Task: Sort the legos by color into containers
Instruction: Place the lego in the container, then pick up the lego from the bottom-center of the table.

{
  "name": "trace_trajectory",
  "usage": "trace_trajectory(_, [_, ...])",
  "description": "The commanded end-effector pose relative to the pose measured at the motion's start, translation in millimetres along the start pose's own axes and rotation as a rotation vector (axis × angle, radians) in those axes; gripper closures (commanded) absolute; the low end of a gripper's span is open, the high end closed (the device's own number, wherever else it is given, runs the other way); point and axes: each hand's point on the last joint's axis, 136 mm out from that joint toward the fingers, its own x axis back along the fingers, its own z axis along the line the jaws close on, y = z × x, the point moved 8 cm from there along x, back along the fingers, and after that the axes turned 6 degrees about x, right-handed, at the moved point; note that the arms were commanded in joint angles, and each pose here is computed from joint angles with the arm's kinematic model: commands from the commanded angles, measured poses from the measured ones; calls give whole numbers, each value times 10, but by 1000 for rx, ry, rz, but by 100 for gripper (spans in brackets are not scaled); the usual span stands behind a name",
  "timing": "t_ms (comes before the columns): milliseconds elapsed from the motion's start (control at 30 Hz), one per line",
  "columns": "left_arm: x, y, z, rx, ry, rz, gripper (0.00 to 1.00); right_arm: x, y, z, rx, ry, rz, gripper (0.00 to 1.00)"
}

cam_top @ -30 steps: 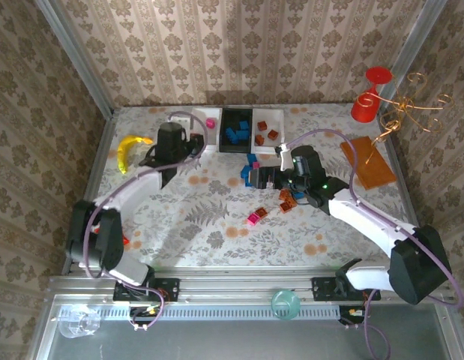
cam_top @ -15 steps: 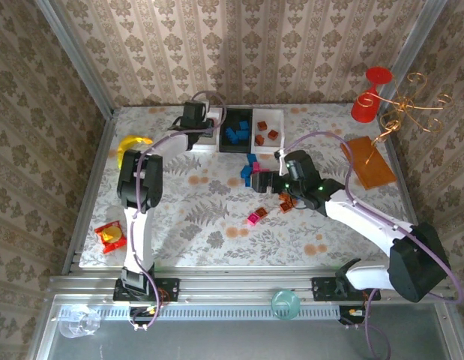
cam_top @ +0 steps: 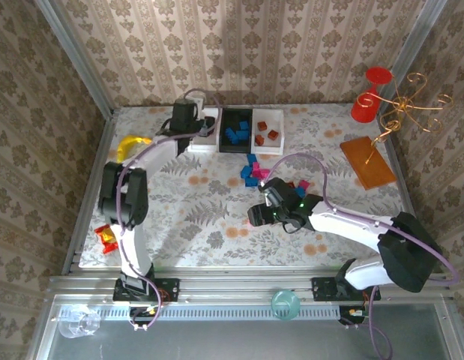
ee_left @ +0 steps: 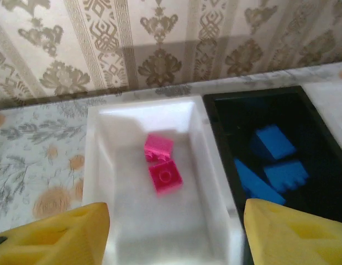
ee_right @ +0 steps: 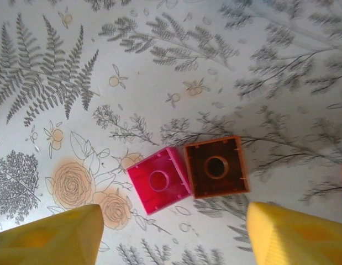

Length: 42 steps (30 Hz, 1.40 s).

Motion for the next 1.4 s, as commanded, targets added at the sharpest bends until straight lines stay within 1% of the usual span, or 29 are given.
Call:
trace_trajectory(0, [477, -57, -201, 55, -108, -89, 32, -199, -117, 67, 24, -48, 37, 33])
trace_trajectory(167, [875, -349, -207, 67, -125, -91, 31, -351, -125, 113, 43, -77, 63, 39])
trace_trajectory(300, [1066, -491, -154, 76, -112, -91, 30, -419, -97, 95, 61, -121, 56, 40])
trace_trajectory(567, [1268, -819, -43, 82, -80, -55, 30, -466, 58, 104, 132, -175, 19, 41])
trace_trajectory(667, [1331, -930, -2, 80, -64, -38, 30, -496, 93, 137, 162, -161, 28, 43])
trace_trajectory(800, [1407, -1010, 38, 77, -47, -30, 30, -525, 61, 190, 180, -126, 62, 49])
trace_trajectory(967, [1472, -1049, 86, 72, -26, -31, 30, -449, 28, 280, 199, -93, 79, 59])
trace_trajectory(1067, [1497, -1053, 111, 74, -18, -35, 30, -343, 101, 327, 204, -62, 47, 62])
trace_trajectory(1133, [1513, -1053, 125, 76, -16, -40, 29, -257, 193, 355, 207, -53, 8, 63])
trace_trajectory(1267, [1538, -1066, 160, 90, -17, -44, 29, -125, 511, 381, 180, -26, -89, 64])
trace_trajectory(1367, [1561, -1083, 191, 127, -38, -43, 29, -71, 848, 394, 124, 22, -173, 65])
